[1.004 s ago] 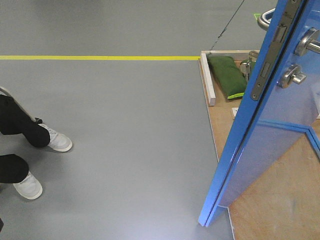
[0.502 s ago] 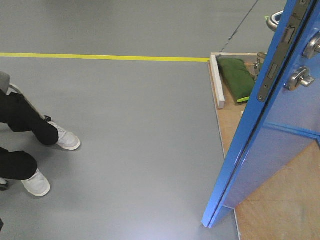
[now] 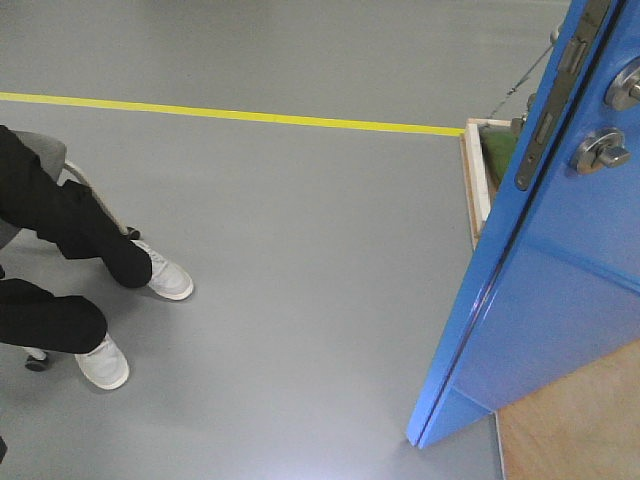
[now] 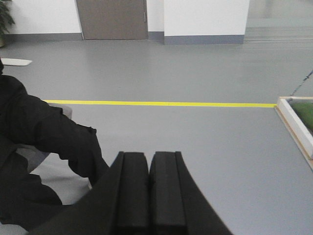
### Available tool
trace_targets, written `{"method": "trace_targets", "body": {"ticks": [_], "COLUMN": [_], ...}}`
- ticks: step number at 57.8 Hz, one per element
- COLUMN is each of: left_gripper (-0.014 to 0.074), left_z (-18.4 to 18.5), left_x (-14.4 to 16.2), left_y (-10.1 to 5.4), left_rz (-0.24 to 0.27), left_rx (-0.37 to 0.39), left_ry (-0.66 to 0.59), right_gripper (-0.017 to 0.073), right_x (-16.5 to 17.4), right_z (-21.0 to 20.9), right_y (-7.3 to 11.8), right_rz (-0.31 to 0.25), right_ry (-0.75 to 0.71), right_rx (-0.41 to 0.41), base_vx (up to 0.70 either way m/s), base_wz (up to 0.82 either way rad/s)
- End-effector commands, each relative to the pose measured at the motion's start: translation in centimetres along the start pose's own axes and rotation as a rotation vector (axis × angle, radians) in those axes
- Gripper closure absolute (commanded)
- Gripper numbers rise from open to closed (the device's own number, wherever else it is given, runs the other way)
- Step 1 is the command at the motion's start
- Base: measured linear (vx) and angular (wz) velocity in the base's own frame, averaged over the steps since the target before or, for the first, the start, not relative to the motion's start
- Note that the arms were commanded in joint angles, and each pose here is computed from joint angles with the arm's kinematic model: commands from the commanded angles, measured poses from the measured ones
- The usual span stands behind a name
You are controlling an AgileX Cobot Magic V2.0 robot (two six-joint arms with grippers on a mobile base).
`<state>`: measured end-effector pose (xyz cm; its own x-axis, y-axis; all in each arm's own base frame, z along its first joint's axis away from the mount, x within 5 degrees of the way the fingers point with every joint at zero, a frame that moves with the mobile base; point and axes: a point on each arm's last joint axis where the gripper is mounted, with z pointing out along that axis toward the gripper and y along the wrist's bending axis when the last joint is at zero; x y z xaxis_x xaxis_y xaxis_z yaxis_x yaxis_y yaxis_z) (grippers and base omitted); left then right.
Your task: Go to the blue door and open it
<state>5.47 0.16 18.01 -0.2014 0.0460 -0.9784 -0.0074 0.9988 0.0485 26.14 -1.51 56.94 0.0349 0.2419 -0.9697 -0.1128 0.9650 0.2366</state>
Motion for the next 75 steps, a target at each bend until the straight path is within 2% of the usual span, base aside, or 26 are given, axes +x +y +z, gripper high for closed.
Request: {"method": "trace_targets", "body": {"ticks": [1,36,75], "left_gripper": [0.0521,0.0521,0.0521], "left_z": [-0.4,-0.4,-0.4], "left_x": [-1.67,-1.67,-1.67], "left_y": [-0.01,-0.01,-0.01], "left_rz": [-0.008,-0.008,-0.008], "left_rx": [0.007,0.007,0.007], "left_ry": [-0.124,-0.124,-0.124], "right_gripper": [0.0547,0.0547,0.0547], "right_x": [-1.63,-1.63,-1.63], "right_z": [-0.98,-0.98,-0.98], "right_y": [0.84,0.84,0.84], "right_rz": [0.021,0.021,0.021], "right_ry": [-0.105,-0.105,-0.105], "right_rx": [-0.03,-0.03,-0.03], "base_vx": [0.12,0.14,0.16], "base_wz": [0.19,0.11,-0.05]}}
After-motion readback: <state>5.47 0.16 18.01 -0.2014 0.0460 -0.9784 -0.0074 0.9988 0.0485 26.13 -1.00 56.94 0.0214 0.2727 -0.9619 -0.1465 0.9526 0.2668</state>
